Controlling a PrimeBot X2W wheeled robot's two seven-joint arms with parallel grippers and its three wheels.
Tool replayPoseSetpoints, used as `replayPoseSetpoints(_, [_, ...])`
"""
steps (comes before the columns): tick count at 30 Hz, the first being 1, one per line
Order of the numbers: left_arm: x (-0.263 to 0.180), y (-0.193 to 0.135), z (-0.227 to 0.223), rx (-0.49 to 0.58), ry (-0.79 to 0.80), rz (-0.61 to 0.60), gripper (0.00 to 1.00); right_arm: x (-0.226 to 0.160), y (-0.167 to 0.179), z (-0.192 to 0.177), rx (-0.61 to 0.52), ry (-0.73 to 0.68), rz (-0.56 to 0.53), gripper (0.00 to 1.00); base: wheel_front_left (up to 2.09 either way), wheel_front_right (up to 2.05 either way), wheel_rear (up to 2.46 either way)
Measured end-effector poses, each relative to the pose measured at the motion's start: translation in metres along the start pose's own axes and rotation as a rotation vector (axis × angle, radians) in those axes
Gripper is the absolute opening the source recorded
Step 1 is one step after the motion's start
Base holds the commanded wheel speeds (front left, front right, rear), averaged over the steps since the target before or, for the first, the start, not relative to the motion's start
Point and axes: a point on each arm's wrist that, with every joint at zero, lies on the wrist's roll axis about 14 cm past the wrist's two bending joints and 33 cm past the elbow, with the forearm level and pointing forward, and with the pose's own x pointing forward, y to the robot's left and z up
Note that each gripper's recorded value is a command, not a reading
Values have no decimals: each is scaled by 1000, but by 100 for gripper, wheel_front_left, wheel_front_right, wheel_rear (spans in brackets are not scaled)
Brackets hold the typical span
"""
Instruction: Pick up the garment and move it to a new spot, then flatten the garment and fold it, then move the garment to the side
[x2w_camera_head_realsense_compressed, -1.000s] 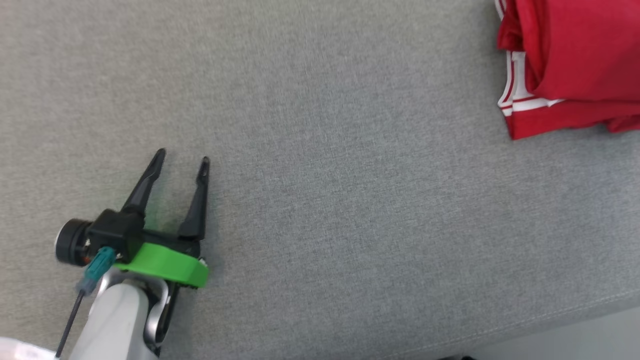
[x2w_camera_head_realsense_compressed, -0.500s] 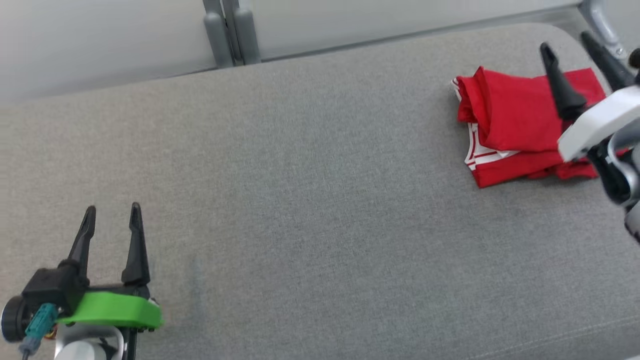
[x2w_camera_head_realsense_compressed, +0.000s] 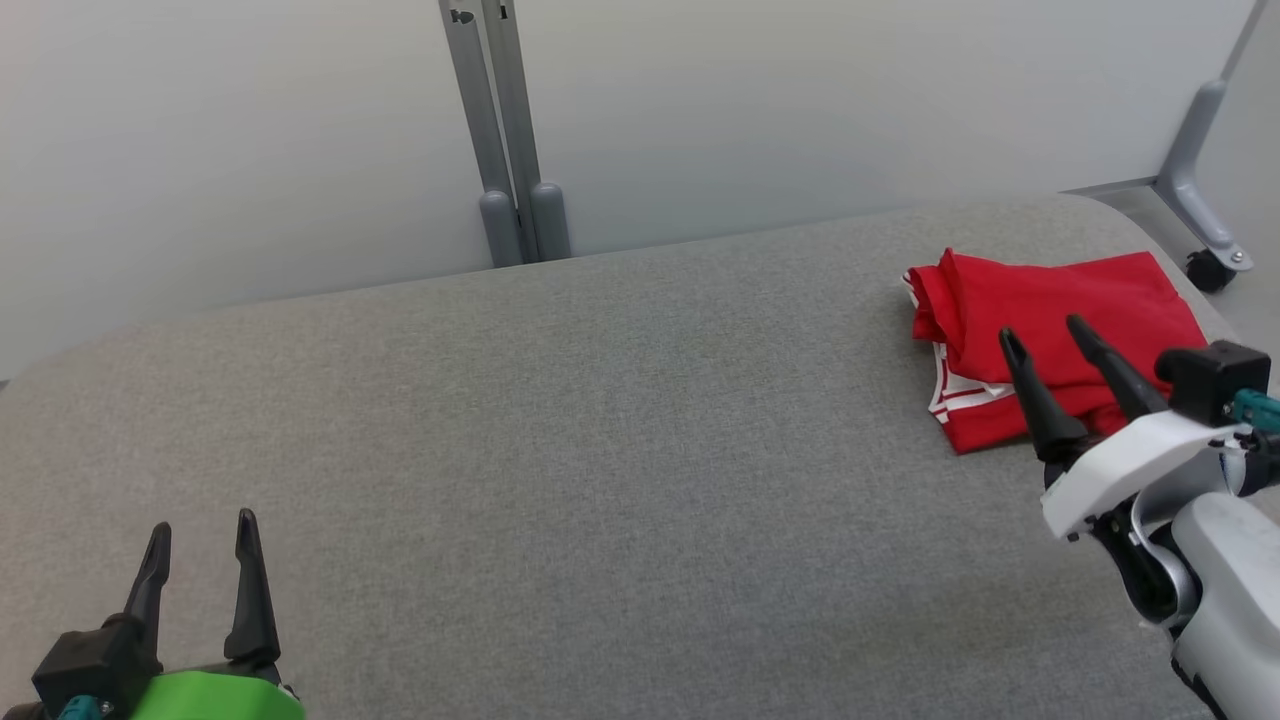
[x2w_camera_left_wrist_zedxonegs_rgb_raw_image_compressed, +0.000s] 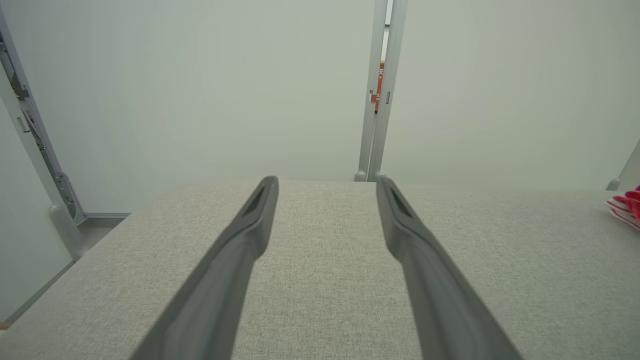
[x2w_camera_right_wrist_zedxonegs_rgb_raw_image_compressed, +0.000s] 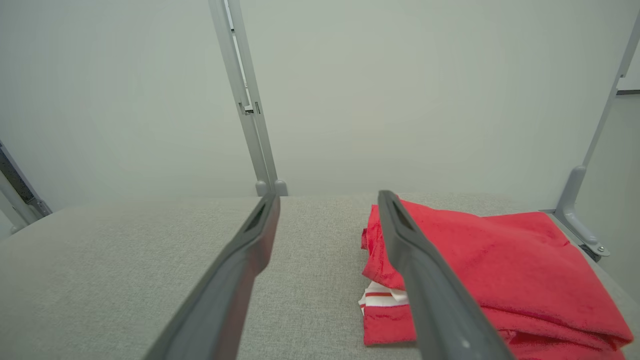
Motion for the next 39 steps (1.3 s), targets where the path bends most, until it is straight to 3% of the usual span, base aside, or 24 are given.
replayPoseSetpoints(7, [-15, 17, -15, 8, 44, 49, 100, -10, 16, -23, 50, 23, 5, 100, 0, 0, 0])
replayPoseSetpoints(15, [-19, 15, -29, 23, 84, 26, 100, -21, 23, -43, 84, 51, -16, 100, 0, 0, 0])
replayPoseSetpoints(39, [-8, 4, -39, 12, 105, -9, 100, -20, 33, -52, 107, 75, -4, 100, 0, 0, 0])
